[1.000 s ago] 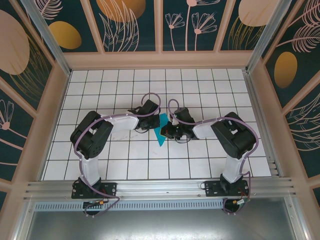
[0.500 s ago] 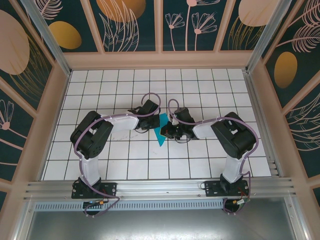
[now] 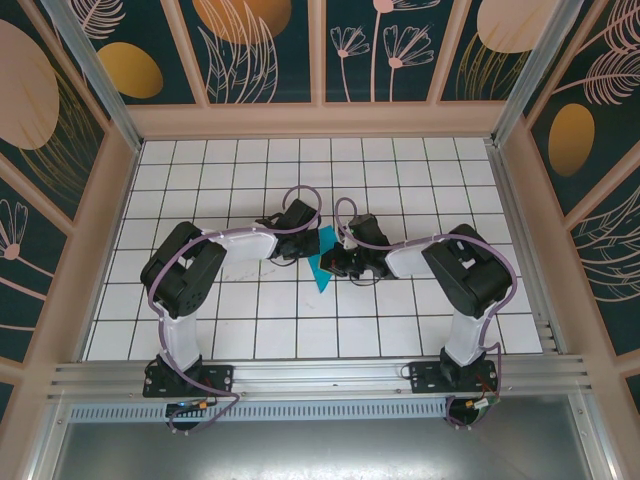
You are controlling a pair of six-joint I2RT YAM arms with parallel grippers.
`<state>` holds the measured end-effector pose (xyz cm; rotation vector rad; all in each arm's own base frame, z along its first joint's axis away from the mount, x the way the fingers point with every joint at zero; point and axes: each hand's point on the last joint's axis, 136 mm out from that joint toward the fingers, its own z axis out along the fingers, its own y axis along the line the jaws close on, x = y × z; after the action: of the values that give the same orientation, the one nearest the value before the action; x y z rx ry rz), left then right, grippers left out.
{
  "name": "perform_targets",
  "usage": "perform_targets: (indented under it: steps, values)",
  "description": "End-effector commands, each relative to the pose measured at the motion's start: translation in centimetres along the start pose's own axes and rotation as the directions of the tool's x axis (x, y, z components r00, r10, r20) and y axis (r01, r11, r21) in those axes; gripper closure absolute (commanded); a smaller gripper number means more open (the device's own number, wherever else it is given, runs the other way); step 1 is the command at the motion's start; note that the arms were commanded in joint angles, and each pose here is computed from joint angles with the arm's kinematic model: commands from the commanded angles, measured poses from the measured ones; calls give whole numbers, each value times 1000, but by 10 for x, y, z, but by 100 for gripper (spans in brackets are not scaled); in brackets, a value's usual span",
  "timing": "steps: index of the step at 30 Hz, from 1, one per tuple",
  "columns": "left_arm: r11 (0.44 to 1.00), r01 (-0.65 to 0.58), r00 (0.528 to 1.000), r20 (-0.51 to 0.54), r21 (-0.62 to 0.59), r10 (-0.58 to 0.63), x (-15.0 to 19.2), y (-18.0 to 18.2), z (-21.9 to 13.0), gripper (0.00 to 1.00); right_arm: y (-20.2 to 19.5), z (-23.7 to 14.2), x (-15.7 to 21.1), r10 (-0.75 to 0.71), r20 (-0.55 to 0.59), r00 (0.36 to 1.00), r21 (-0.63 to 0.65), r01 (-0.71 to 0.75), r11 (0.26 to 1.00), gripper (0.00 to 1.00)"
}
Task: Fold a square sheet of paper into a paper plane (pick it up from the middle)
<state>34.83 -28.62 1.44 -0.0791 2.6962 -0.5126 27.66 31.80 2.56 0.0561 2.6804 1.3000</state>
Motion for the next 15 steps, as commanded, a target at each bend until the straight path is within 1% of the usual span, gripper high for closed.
perform_targets:
  steps: [1, 15]
  values:
    - [999, -6, 996, -89, -36, 3, 26, 15, 16, 100, 7, 5, 0, -50, -8, 999, -26, 50, 998, 97]
    - [999, -3, 997, -82, -39, 0, 24, 15, 14, 100, -4, 11, 5, -69, -43, 997, 31, 71, 997, 96]
